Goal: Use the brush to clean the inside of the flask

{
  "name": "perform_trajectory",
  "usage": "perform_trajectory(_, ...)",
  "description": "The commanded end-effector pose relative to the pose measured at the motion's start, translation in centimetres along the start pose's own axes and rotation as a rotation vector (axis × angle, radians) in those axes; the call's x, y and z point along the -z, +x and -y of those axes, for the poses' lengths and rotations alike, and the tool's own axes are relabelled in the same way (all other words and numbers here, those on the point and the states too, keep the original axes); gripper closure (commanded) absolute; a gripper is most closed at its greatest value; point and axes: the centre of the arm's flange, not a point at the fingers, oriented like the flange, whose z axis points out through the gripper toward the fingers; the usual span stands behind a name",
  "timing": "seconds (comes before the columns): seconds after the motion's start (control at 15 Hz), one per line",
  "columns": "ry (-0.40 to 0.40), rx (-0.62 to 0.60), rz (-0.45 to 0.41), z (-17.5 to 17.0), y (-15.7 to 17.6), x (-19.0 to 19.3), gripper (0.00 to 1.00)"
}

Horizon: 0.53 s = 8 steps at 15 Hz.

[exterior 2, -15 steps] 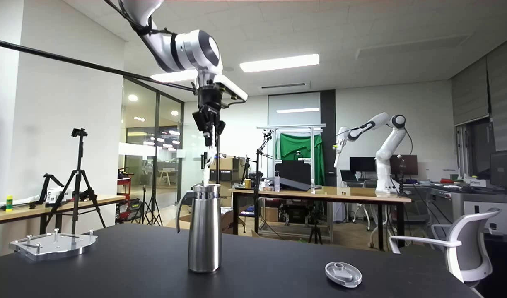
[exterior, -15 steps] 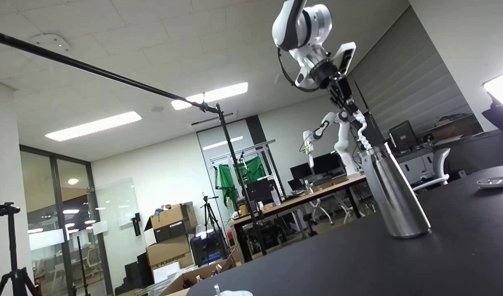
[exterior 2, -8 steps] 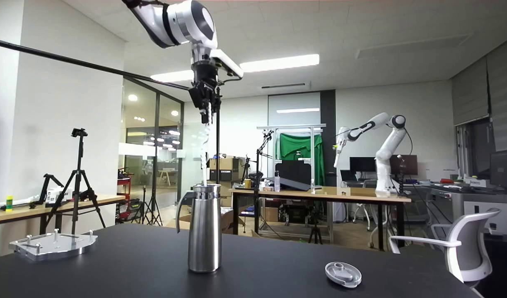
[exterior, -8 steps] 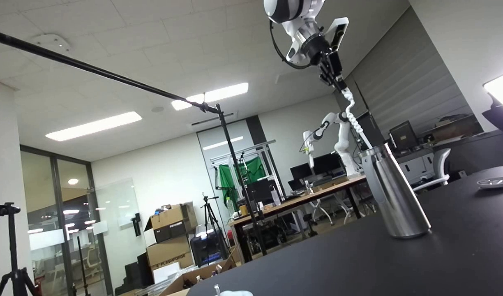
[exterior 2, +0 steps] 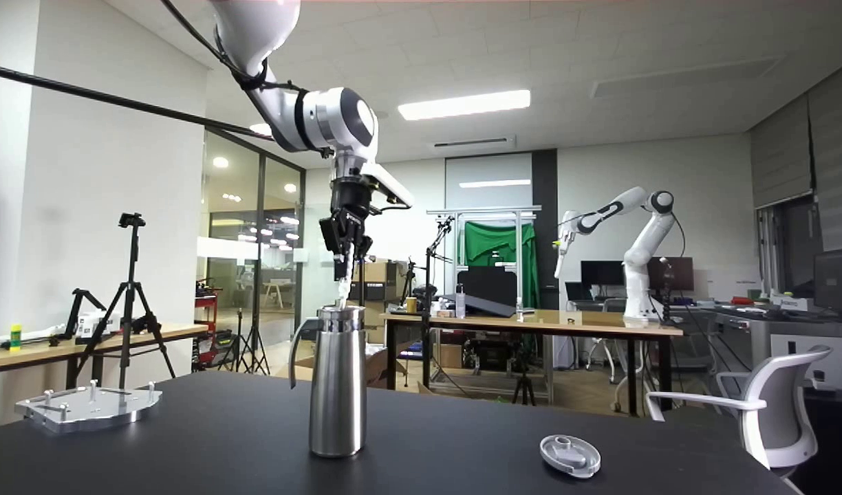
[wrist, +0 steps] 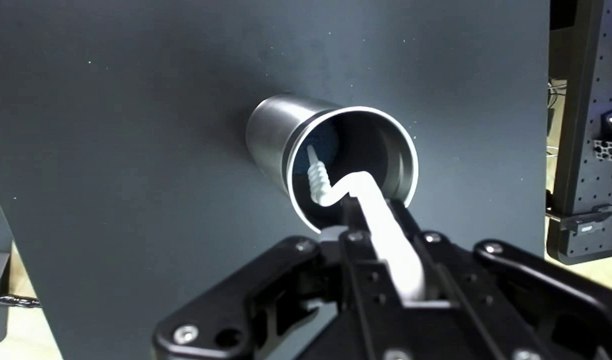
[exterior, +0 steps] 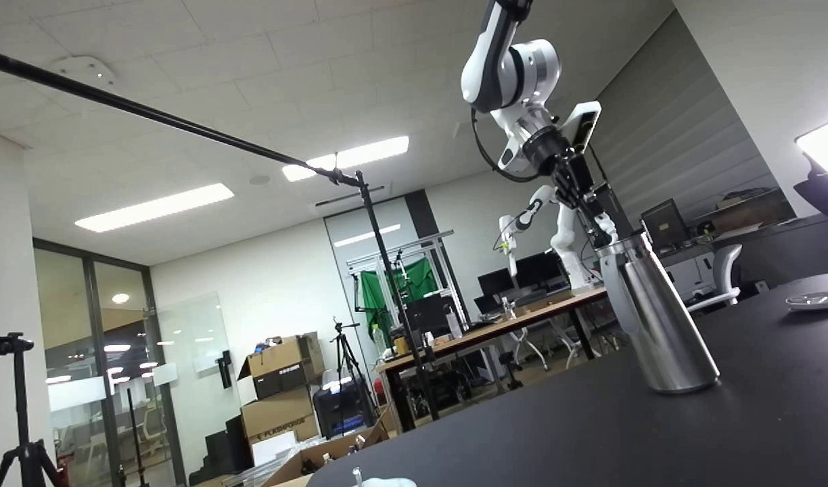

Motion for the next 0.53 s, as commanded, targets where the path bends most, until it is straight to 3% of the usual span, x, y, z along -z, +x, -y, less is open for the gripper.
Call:
perform_trajectory(0.0, -0.062, -0.004, 0.024, 2.0, -0.5, 7.3, 0.96)
perform_trajectory(0.27, -0.147, 0.024, 0.026, 5.8, -1.5, 14.0, 0.96)
perform_trajectory(0.47, -0.167, 0.019, 0.007, 6.1, -1.9, 13.1, 0.96)
